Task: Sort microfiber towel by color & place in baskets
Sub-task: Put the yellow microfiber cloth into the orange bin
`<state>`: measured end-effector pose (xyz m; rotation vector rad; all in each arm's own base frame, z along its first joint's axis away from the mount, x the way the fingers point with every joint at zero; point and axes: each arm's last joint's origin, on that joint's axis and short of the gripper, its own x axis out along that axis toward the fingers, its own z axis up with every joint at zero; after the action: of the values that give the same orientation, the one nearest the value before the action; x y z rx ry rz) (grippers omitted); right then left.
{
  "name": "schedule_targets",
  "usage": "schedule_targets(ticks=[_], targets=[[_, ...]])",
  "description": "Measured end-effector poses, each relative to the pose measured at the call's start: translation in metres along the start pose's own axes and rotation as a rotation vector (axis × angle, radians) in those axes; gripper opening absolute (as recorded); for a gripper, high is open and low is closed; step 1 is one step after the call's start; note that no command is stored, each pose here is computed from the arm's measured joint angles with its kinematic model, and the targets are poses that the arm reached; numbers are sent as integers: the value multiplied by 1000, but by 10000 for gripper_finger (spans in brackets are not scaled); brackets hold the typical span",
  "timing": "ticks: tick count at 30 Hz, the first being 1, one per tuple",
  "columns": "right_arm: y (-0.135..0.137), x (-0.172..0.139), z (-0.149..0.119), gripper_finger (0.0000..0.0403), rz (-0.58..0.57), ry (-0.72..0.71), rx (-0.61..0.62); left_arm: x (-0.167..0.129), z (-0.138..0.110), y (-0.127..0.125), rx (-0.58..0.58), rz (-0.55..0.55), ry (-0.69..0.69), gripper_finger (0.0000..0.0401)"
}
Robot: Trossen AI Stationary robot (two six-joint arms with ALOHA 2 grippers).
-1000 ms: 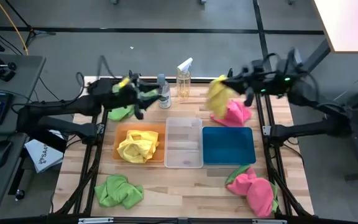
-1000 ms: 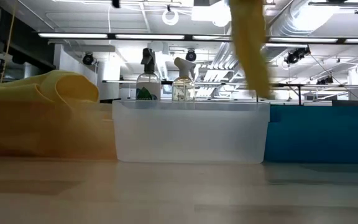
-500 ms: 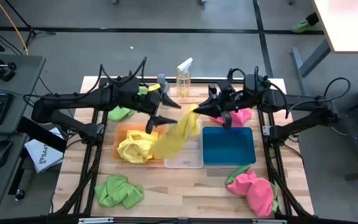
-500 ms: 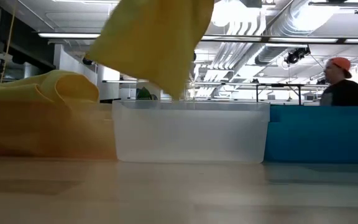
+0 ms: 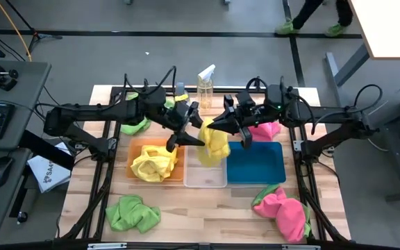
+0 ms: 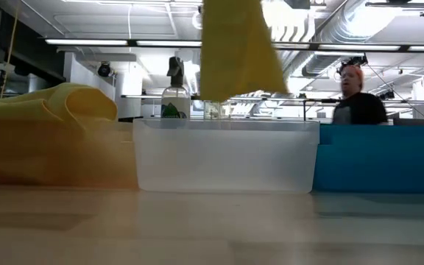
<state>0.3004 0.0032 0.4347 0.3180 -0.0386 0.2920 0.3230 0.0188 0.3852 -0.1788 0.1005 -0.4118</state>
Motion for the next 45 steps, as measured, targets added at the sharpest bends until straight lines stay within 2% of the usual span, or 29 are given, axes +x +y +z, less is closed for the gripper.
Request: schedule_targets(ticks=[5, 14, 17, 19, 21, 23, 29, 35, 39, 42, 45], targets=[[-1, 6, 5, 0, 3, -14, -26, -1, 5, -4, 6, -91, -30, 255], [-2, 21, 14, 0, 7, -26, -74, -1, 4, -6, 34, -101, -24, 243], [-2, 21, 15, 0, 8, -30, -75, -2, 5, -6, 54, -97, -23, 192], [-1, 20, 16, 3, 8, -33, -70, -2, 3, -6, 43, -93, -4, 129], [-1, 20, 16, 14, 5, -41, -40, -3, 0, -3, 30, -81, 22, 49], [-1, 19, 17, 35, 4, -46, -17, -5, -3, 0, 0, -70, 52, 17], [-3, 19, 18, 139, -65, -69, -14, -30, -10, -3, -73, -6, 220, 4], [-10, 17, 18, 231, -98, -50, -76, -79, -20, -25, -115, 213, 472, 2], [-18, 14, 17, 251, -131, -20, -72, -108, -17, -47, -133, 317, 517, 1], [-24, 13, 15, 251, -156, 10, -63, -126, -14, -62, -136, 378, 473, 1], [-27, 11, 13, 252, -171, 37, -54, -140, -24, -72, -180, 411, 403, 1]])
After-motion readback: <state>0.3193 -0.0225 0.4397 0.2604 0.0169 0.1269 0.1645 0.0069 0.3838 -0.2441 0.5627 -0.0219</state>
